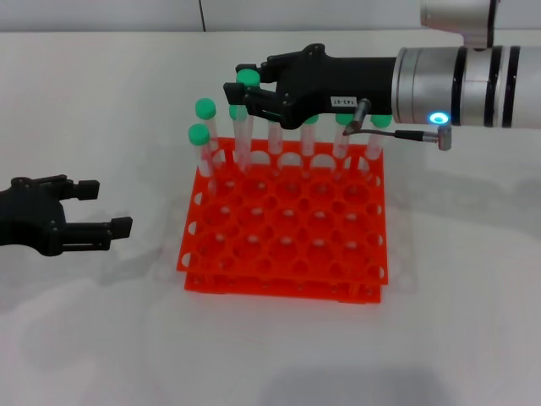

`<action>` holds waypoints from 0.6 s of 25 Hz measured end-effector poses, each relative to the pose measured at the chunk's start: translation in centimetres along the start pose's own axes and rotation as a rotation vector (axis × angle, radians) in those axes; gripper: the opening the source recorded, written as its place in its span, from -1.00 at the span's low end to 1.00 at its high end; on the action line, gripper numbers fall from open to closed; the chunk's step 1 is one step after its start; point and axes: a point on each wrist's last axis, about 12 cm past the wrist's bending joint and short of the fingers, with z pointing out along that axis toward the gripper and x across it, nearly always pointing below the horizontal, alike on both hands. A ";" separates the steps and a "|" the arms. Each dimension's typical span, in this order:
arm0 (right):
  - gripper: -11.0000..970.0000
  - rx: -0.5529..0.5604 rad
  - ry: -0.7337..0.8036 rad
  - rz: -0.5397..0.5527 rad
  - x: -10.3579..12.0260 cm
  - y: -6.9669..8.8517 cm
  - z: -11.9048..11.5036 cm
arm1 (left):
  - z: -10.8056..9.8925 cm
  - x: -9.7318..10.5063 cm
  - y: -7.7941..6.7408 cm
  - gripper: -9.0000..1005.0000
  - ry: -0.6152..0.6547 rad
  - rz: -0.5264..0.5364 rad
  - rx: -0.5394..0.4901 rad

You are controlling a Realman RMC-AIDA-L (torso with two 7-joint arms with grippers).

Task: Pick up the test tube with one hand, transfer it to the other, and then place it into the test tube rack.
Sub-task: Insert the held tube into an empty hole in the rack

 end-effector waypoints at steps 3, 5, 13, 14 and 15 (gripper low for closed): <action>-0.43 0.006 0.003 0.007 0.1 -0.2 0.1 | 0.1 -0.2 0.0 0.73 0.000 0.006 0.001; -0.43 0.011 0.005 0.007 0.2 -0.3 0.2 | 0.1 -0.3 0.1 0.73 -0.001 0.012 0.001; -0.43 0.014 -0.001 0.010 0.3 -0.5 0.7 | 0.4 -0.4 0.4 0.73 0.006 0.015 -0.017; -0.43 0.013 -0.001 0.011 0.5 -0.5 0.8 | 0.6 -0.5 0.4 0.73 0.008 0.013 -0.012; -0.43 0.013 -0.001 0.011 0.5 -0.5 0.8 | 0.7 -0.5 0.5 0.73 0.009 0.011 -0.008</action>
